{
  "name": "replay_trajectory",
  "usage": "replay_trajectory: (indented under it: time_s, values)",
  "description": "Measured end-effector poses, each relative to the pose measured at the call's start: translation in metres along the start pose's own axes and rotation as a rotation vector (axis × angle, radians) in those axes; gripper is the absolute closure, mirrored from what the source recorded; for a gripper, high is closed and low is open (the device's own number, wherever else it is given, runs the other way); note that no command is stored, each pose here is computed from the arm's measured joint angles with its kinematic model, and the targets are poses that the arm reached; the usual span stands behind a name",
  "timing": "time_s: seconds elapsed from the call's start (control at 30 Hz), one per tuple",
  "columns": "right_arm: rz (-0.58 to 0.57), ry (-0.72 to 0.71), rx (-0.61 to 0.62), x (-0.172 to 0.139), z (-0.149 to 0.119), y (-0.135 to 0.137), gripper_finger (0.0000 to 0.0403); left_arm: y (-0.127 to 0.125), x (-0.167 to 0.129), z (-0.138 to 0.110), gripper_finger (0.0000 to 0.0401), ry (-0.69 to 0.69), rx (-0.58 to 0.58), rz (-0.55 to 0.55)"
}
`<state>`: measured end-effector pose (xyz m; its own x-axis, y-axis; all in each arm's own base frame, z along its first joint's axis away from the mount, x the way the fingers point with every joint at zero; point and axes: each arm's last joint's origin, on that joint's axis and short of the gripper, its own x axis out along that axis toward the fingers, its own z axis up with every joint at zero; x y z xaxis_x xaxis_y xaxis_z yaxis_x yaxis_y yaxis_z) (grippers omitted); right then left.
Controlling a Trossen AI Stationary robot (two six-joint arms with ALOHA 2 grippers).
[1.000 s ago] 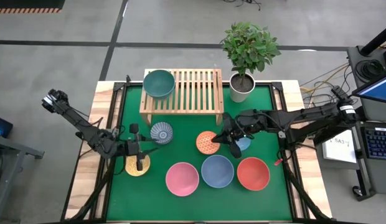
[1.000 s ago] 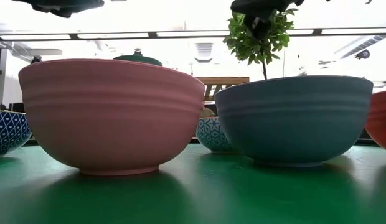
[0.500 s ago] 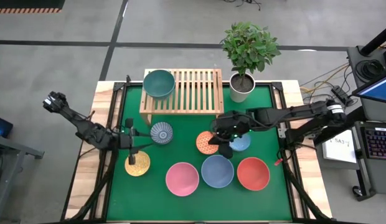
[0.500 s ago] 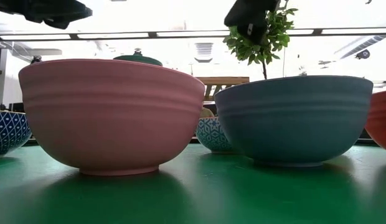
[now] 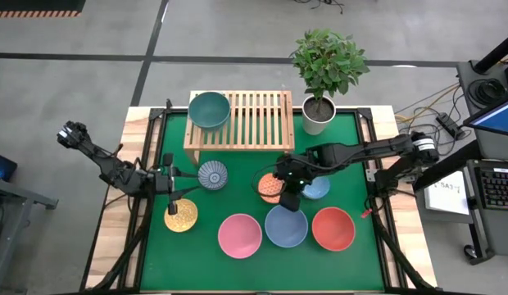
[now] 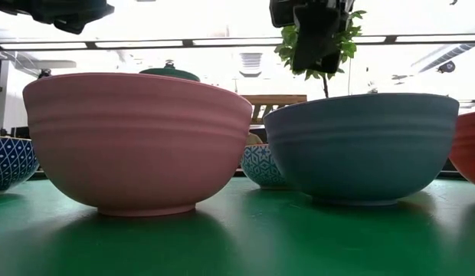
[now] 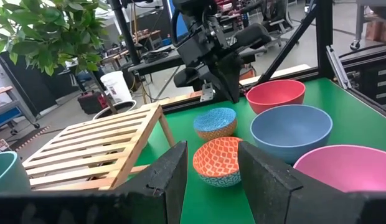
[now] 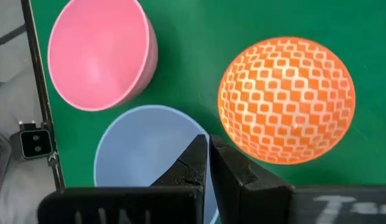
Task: Place and stack bowls onto a shelf
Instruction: Put the small orange bowl on the shelf
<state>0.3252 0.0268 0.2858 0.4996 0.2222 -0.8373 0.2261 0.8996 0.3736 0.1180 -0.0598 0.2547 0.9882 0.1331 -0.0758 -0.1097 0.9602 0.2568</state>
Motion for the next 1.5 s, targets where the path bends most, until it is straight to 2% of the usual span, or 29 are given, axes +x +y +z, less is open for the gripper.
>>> replay_trajectory:
  time_s: [0.37, 0.5, 0.77, 0.87, 1.03, 1.43, 1.5]
  values:
    - [0.006, -0.031, -0.015, 0.025, 0.014, 0.001, 0.0394, 0.000, 0.000, 0.000, 0.0276, -0.002, -0.017, 0.000]
    - [0.078, -0.001, -0.032, 0.037, 0.016, 0.004, 0.0390, 0.000, 0.000, 0.001, 0.0276, -0.003, -0.026, 0.000]
    - [0.126, 0.009, -0.109, 0.050, 0.025, 0.024, 0.0324, 0.000, 0.000, 0.001, 0.0276, -0.002, -0.029, 0.000]
    - [0.074, -0.031, -0.189, 0.052, 0.031, 0.030, 0.0305, 0.000, 0.000, 0.000, 0.0276, 0.000, -0.027, 0.000]
    - [-0.051, -0.025, -0.291, 0.062, 0.030, 0.031, 0.0301, 0.000, 0.000, 0.000, 0.0276, 0.000, -0.027, 0.000]
    - [-0.114, 0.061, -0.266, 0.071, 0.024, 0.024, 0.0299, 0.000, 0.000, 0.000, 0.0276, 0.004, -0.023, -0.001]
    - [-0.121, 0.070, -0.230, 0.072, 0.023, 0.024, 0.0299, 0.000, 0.000, 0.000, 0.0276, 0.004, -0.023, -0.001]
